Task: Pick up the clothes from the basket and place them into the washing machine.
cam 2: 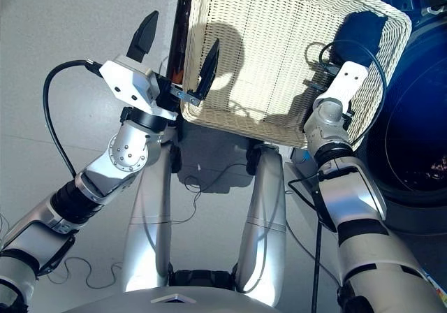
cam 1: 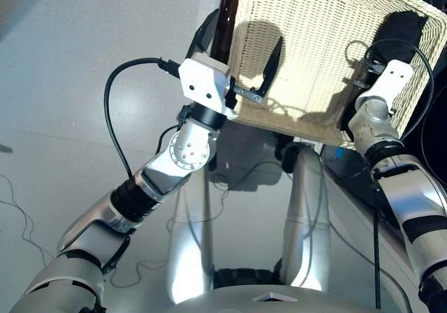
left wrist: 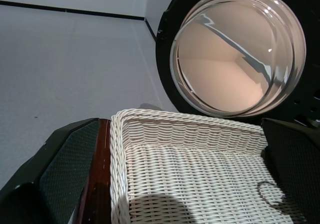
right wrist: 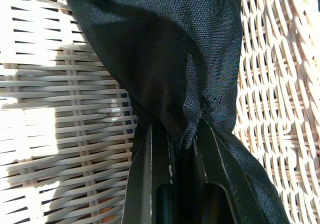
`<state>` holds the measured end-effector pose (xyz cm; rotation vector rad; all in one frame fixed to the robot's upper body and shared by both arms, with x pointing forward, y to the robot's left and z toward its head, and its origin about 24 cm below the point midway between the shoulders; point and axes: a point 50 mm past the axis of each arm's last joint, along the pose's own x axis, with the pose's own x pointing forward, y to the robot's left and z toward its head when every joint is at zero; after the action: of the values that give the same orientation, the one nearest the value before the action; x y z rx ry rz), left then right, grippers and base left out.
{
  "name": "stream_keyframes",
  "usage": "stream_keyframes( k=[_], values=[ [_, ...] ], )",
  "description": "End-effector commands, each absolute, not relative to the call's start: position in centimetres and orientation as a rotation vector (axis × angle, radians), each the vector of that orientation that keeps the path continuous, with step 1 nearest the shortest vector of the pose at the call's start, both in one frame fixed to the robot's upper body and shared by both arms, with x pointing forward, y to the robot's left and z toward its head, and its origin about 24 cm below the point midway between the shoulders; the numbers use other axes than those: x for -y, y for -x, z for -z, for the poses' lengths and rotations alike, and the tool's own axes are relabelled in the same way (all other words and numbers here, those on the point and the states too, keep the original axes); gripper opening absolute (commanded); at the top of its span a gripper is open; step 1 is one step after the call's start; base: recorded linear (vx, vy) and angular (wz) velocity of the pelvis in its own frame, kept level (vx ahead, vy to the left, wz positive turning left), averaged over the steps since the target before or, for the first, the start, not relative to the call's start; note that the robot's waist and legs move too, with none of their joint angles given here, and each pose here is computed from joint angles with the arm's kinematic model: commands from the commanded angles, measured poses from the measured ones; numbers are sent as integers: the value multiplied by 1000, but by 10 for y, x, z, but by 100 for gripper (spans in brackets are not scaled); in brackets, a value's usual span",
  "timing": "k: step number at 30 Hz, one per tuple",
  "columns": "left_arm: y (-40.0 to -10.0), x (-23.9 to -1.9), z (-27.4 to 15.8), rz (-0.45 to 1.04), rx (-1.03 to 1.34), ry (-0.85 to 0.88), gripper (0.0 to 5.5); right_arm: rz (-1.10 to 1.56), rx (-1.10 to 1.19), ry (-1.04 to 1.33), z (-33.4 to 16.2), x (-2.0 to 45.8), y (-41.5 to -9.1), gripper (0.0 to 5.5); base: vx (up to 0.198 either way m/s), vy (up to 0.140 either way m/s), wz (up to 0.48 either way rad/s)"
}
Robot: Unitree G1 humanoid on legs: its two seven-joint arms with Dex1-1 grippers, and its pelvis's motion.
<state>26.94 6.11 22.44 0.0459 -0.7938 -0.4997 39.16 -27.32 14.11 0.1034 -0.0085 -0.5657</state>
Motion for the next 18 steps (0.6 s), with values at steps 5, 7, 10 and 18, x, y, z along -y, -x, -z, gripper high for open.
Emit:
stream_keyframes(
  k=[5, 7, 10, 18],
  values=[
    [-245, -63, -244, 540, 909, 69, 550, 503, 195, -311, -155, 269, -385, 0, 0, 0, 0],
    [-248, -66, -242, 509, 896, 55, 550, 471, 277, -505, -156, 256, -380, 0, 0, 0, 0],
    [-252, -71, -237, 467, 880, 20, 550, 383, 361, -535, -157, 241, -366, 0, 0, 0, 0],
    [-255, -84, -236, 404, 897, -29, 550, 374, 607, -646, -174, 259, -327, 0, 0, 0, 0]
  ],
)
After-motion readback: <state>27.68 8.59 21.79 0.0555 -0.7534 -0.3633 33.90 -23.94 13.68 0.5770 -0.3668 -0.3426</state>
